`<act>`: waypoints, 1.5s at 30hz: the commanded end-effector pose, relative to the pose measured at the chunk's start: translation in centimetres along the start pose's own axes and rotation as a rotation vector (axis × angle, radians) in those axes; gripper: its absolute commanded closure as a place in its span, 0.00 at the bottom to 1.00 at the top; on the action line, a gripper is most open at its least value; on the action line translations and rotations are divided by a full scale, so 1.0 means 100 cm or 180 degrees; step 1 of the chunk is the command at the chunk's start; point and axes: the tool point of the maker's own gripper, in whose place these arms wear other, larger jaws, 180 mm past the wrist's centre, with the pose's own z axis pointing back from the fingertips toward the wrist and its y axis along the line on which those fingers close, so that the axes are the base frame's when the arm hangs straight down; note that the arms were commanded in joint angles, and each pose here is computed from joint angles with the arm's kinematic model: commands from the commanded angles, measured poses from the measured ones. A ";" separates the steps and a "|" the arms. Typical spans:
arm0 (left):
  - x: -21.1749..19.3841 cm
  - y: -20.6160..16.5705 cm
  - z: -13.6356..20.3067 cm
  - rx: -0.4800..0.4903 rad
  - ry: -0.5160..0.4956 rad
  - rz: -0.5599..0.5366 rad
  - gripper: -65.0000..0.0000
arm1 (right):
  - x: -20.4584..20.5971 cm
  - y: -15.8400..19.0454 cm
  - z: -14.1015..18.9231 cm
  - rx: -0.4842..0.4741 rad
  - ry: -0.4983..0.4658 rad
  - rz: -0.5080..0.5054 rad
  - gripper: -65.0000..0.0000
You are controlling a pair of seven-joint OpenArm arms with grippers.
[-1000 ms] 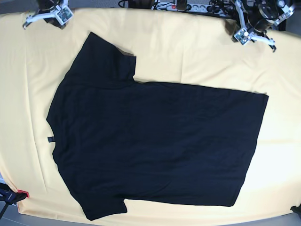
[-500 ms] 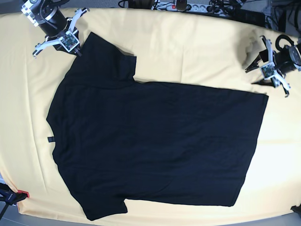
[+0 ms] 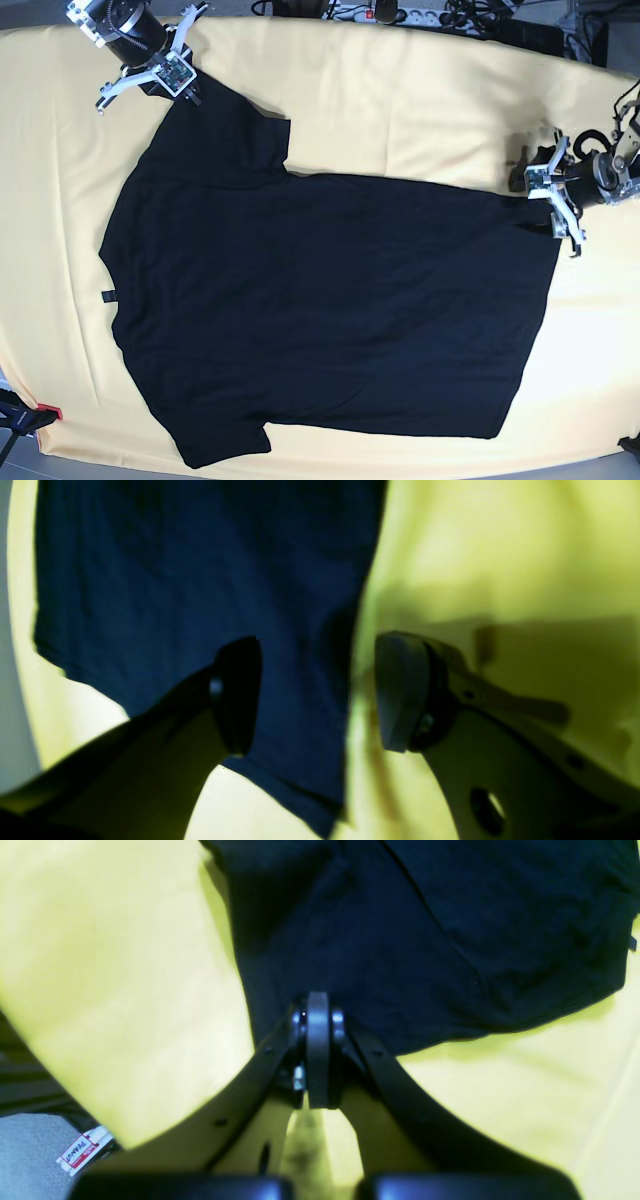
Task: Fold the T-shirt properly
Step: 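Move both grippers down to the shirt's shoulder edge and grasp it, then pull the grasped shirt edge with both grippers to straighten it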
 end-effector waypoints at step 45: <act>-0.009 0.042 -0.017 0.0041 0.0140 0.0085 1.00 | -0.039 -0.010 -0.030 0.0117 0.0167 0.0240 0.80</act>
